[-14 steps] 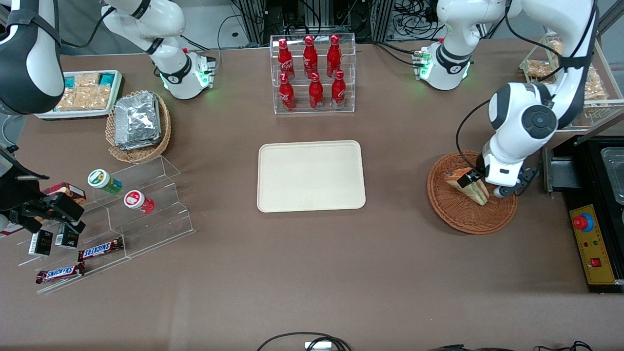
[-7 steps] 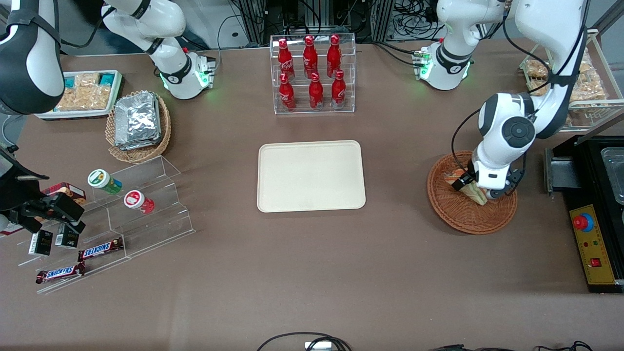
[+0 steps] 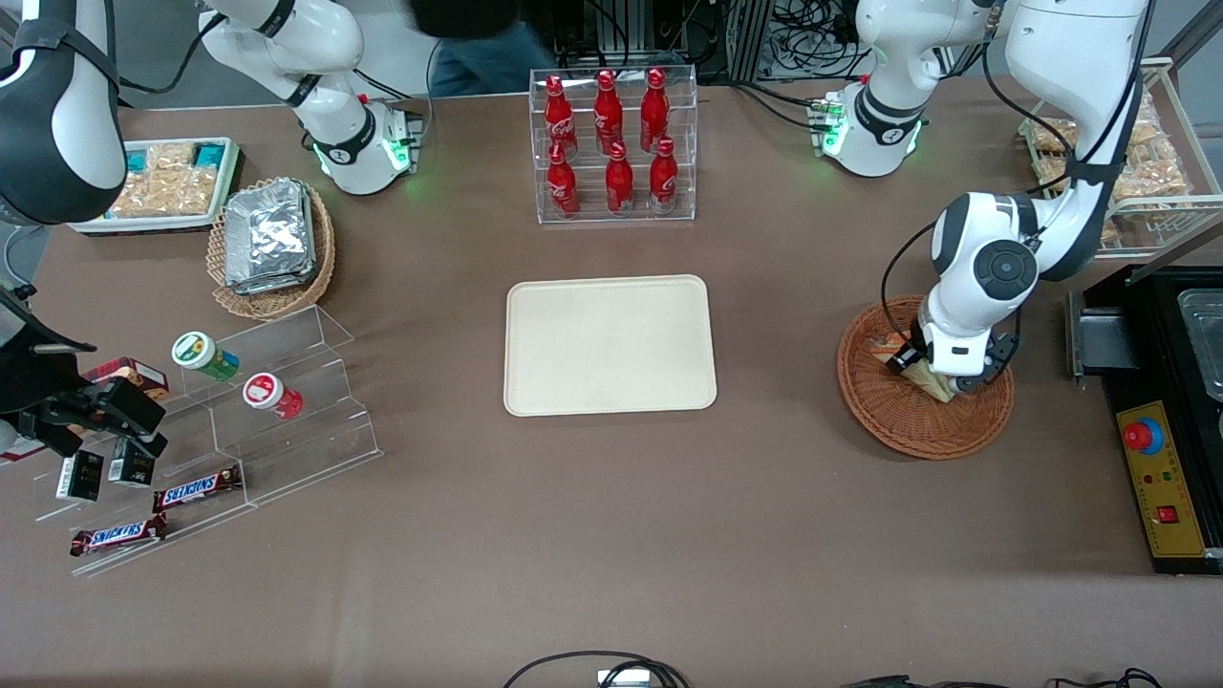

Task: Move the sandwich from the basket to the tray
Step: 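Lift the sandwich out of the basket with the left gripper, then carry the sandwich over the cream tray with the left gripper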

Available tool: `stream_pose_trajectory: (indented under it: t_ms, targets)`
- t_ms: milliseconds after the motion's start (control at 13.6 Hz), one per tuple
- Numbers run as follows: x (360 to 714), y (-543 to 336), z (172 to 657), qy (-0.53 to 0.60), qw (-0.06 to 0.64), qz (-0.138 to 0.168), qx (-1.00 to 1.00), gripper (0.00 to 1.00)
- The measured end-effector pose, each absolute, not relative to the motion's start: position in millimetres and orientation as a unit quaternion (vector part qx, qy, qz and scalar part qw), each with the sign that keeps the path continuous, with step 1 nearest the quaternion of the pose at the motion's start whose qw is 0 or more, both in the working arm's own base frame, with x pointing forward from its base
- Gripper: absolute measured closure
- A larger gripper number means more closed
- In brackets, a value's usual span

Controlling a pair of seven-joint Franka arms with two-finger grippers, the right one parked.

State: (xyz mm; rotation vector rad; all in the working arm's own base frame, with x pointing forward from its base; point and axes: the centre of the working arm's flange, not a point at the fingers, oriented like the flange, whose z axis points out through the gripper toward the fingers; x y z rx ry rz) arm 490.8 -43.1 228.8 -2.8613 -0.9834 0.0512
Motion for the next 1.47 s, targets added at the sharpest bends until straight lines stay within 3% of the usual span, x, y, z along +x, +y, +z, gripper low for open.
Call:
stream_pose_trajectory:
  t_ms: [147, 441, 662, 1029, 1250, 1471]
  targets:
    - [490.8, -43.1, 228.7, -0.323, 0.059, 0.016, -0.944, 0.58]
    - [491.7, -43.0, 231.0, -0.318, 0.063, 0.014, -0.946, 0.67]
    - [493.9, -41.2, 251.4, -0.298, 0.078, 0.018, -0.951, 0.8]
    - [507.1, -53.6, 336.6, -0.223, 0.086, -0.011, -0.971, 0.8]
    - [516.2, -125.0, 371.3, -0.169, 0.063, -0.036, -0.983, 0.8]
    - [504.6, -203.7, 385.4, -0.098, 0.05, -0.041, -0.993, 0.8]
